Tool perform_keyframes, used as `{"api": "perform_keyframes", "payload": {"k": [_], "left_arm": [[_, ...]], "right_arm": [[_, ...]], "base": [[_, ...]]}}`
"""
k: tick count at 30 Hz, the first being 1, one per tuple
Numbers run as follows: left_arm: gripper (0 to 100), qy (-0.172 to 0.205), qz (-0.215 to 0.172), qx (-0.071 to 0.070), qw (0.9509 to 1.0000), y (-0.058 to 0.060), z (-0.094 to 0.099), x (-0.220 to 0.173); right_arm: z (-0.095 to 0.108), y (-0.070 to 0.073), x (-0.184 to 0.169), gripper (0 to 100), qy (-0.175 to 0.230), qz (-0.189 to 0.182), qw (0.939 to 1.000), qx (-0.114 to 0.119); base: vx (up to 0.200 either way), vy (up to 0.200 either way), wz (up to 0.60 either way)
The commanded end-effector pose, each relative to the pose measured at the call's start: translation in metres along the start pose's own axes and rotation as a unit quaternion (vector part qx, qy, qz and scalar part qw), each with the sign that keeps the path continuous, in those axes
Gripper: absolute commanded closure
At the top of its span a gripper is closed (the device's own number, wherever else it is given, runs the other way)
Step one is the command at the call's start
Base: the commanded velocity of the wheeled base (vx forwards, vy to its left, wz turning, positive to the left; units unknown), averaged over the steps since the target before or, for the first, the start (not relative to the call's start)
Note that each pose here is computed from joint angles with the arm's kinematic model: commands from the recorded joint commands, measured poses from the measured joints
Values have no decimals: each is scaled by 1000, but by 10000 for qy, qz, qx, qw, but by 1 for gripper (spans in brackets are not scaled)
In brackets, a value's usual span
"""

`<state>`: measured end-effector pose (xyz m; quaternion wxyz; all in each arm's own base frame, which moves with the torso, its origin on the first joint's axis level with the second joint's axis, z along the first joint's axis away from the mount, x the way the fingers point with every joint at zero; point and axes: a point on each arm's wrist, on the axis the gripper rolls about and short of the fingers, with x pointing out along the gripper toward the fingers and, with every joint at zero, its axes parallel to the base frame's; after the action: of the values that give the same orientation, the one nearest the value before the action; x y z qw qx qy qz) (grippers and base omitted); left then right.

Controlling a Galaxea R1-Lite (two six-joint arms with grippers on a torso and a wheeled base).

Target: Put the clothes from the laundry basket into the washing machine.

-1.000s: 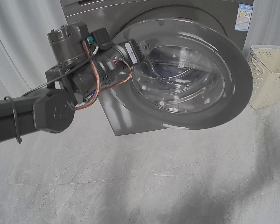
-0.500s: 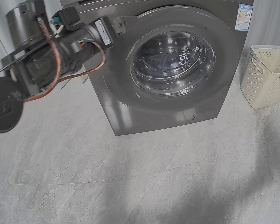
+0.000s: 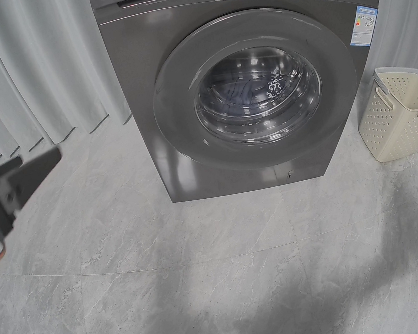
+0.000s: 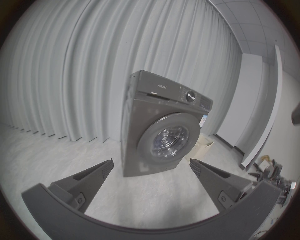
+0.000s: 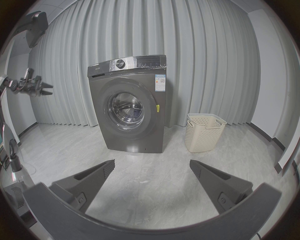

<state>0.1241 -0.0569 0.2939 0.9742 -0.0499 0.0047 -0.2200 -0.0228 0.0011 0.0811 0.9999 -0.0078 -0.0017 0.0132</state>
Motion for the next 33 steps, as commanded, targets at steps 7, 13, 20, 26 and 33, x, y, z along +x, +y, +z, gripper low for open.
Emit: {"api": "perform_keyframes", "payload": {"k": [7, 13, 20, 26, 33], "left_arm": [[0, 21, 2098, 540, 9762, 9, -216, -160], [0, -8, 2097, 547, 9762, 9, -216, -160], [0, -2, 2187, 592, 9740, 10, -217, -160], [0, -8, 2194, 601, 9738, 10, -217, -160], [0, -4, 2201, 623, 9735, 10, -217, -160]], "right_arm": [[-5, 0, 1, 0, 93, 0, 10000, 4], [-4, 0, 1, 0, 62, -16, 10000, 72], [61, 0, -6, 0, -830, 254, 9959, 245], [84, 3, 73, 0, 948, 1188, 9872, 489], [108, 27, 173, 0, 1126, 1643, 9744, 1039]], "base": [[0, 0, 0], [0, 0, 0], [0, -114, 0], [0, -200, 0], [0, -200, 0]]}}
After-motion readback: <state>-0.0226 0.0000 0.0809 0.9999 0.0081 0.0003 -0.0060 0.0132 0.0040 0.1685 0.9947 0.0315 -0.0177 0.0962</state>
